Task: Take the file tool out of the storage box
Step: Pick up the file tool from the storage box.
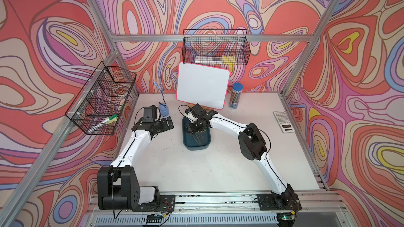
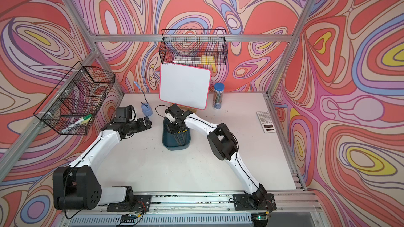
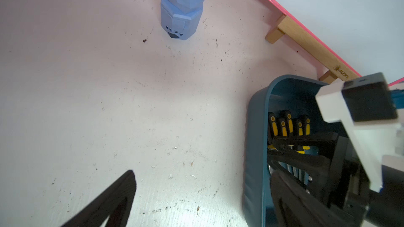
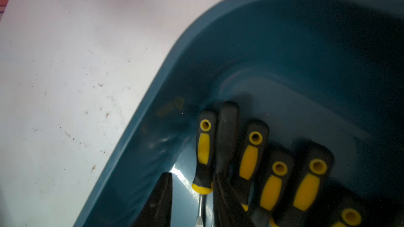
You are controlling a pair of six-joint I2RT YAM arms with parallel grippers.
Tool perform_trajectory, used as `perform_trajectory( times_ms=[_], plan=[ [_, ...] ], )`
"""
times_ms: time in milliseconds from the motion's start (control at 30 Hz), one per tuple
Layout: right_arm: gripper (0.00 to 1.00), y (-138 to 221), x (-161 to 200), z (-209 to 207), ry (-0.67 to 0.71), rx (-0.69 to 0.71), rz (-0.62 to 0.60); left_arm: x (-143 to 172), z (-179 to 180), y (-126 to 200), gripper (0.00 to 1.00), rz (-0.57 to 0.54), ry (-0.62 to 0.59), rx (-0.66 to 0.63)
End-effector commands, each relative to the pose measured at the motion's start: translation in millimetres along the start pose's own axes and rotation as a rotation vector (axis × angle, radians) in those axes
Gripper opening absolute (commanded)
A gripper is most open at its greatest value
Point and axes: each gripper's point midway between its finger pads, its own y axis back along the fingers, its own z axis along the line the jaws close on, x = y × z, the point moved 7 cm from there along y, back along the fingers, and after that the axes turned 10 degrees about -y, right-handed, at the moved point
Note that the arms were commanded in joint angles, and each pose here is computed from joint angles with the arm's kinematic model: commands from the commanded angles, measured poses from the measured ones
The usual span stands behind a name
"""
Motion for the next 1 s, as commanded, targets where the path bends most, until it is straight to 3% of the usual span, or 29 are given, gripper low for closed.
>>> perform_trajectory(
  times_ms=[0, 433, 833, 967],
  plan=[
    [0.33, -6.1, -4.1, 5.7, 0.022, -0.019, -0.013, 4.8, -3.4, 1.3, 1.00, 0.025, 0.027, 0.036],
    [0.31, -23.5, 3.8, -0.9, 0.016, 0.015, 0.010, 8.5, -3.7, -1.0, 1.00, 0.042, 0.028, 0.043],
    [0.31, -39.2, 16.4, -24.1, 0.011, 0.167, 0.052, 14.9, -1.4, -1.6, 1.00, 0.063, 0.010, 0.026],
    [0.18, -42.6, 16.3, -26.6, -0.004, 0.189, 0.044, 16.0, -0.9, -0.9, 1.00, 0.064, 0.008, 0.023]
  ],
)
